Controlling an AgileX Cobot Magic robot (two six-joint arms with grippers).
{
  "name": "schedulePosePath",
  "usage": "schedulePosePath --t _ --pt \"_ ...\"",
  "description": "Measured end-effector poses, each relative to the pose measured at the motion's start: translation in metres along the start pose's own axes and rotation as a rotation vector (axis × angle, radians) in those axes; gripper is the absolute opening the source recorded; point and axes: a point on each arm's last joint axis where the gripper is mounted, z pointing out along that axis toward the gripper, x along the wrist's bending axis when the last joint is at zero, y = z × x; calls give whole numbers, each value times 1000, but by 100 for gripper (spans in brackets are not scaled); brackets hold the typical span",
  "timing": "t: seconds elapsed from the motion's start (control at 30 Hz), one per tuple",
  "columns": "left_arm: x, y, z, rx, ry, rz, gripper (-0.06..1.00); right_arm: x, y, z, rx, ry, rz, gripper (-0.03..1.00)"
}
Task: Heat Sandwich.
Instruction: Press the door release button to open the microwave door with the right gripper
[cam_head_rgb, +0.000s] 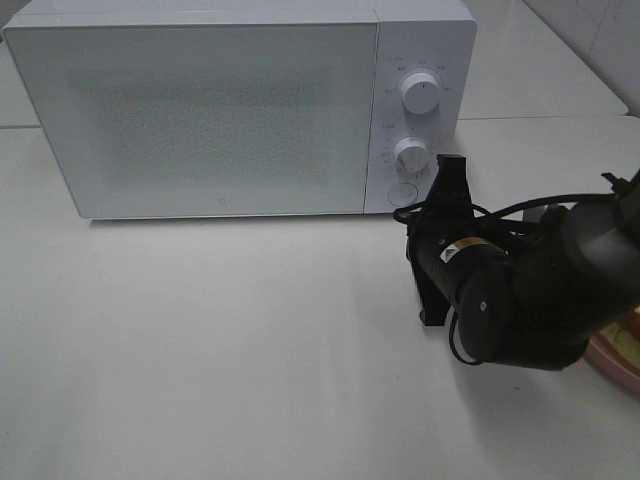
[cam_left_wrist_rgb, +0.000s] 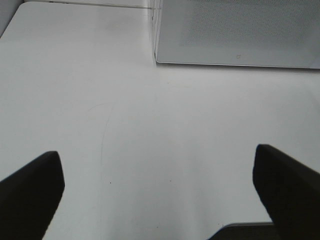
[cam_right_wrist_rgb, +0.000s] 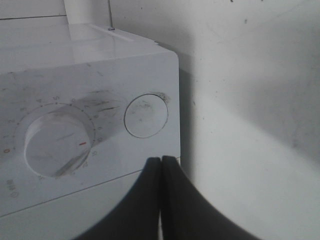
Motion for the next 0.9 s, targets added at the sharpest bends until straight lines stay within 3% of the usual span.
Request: schedulePosePath --t 0.5,0.9 --pt "0 0 0 0 0 0 96 11 4 41 -28 -4 26 2" --pt "0 0 0 0 0 0 96 6 4 54 -36 -24 30 2"
